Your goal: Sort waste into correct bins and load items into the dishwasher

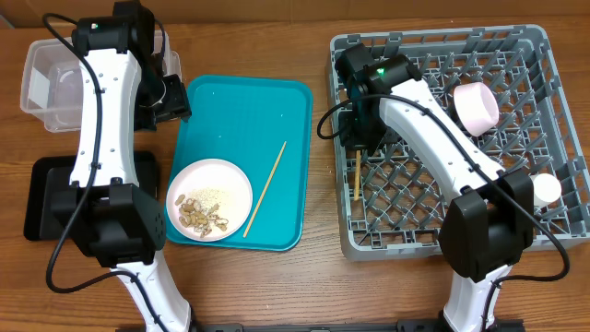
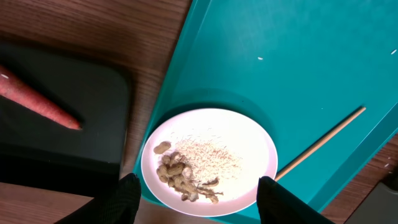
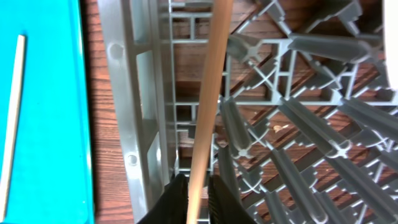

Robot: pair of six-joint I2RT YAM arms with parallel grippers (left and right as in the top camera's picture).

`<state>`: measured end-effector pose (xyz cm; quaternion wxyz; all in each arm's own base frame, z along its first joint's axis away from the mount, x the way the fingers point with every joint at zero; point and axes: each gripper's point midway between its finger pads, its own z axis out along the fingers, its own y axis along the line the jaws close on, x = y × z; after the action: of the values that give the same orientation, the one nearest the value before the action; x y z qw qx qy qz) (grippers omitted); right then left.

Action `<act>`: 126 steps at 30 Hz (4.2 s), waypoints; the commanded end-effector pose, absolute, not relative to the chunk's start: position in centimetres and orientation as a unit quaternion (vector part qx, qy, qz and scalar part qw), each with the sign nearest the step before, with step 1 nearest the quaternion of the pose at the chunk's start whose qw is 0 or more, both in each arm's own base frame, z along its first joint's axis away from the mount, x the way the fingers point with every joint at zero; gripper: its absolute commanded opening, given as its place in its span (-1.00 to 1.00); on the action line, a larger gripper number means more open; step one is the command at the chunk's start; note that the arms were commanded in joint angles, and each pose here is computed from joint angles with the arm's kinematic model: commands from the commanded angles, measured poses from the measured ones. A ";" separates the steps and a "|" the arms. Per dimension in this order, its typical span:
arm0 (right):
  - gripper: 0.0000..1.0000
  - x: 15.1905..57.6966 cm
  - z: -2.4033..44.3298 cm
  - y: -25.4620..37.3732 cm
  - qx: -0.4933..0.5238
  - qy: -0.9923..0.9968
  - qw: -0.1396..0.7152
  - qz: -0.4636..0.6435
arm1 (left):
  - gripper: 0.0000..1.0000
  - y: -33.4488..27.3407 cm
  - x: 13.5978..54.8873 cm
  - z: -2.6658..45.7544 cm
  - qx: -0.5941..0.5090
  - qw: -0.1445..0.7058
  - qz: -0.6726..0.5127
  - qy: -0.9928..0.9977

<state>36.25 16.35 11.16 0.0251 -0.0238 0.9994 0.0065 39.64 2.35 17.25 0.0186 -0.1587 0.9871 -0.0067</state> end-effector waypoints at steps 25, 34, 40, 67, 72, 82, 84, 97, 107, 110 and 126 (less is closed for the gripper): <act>0.01 32.0 12.3 31.9 -0.038 0.983 0.013 0.177 | 0.24 2.7 39.7 17.1 -0.168 0.018 0.000 0.986; 0.00 33.3 5.4 33.7 0.031 0.993 0.031 0.106 | 0.25 2.7 39.7 17.1 -0.167 0.018 0.000 0.986; -0.03 34.0 3.2 34.4 0.033 0.993 0.033 0.108 | 0.25 2.7 39.7 17.1 -0.167 0.019 0.000 0.986; -0.92 37.4 9.0 32.2 0.005 0.994 0.055 0.095 | 0.29 2.7 39.9 17.1 -0.167 0.022 -0.002 0.986; -0.92 39.1 16.6 29.3 0.011 0.988 0.120 0.097 | 0.31 2.5 40.1 17.1 -0.166 0.025 -0.003 0.986; -0.92 40.4 20.9 17.7 -0.021 0.991 0.123 0.048 | 0.33 0.3 41.0 17.2 -0.149 0.038 -0.035 0.988; -0.92 40.3 20.2 15.9 -0.024 0.994 0.104 0.039 | 0.34 -0.5 41.3 17.2 -0.140 0.044 -0.038 0.988; -0.92 37.9 13.8 17.0 -0.067 0.993 0.011 0.097 | 0.41 -3.6 41.9 17.3 -0.103 0.057 -0.042 0.992; -0.90 37.0 12.9 17.8 -0.080 0.993 -0.002 0.093 | 0.41 -3.6 41.9 17.3 -0.102 0.058 -0.042 0.992; -0.70 36.9 12.6 17.8 -0.079 0.993 -0.004 0.092 | 0.42 -3.6 42.0 17.3 -0.102 0.059 -0.042 0.992; -0.53 37.2 17.6 16.3 -0.052 0.991 0.060 0.105 | 0.40 -6.4 43.8 17.8 -0.068 0.096 -0.083 0.990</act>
<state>36.81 17.36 12.97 -0.0037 -0.0713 0.9935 0.0891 43.06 -4.41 17.72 0.0829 -0.0921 0.9904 -0.0615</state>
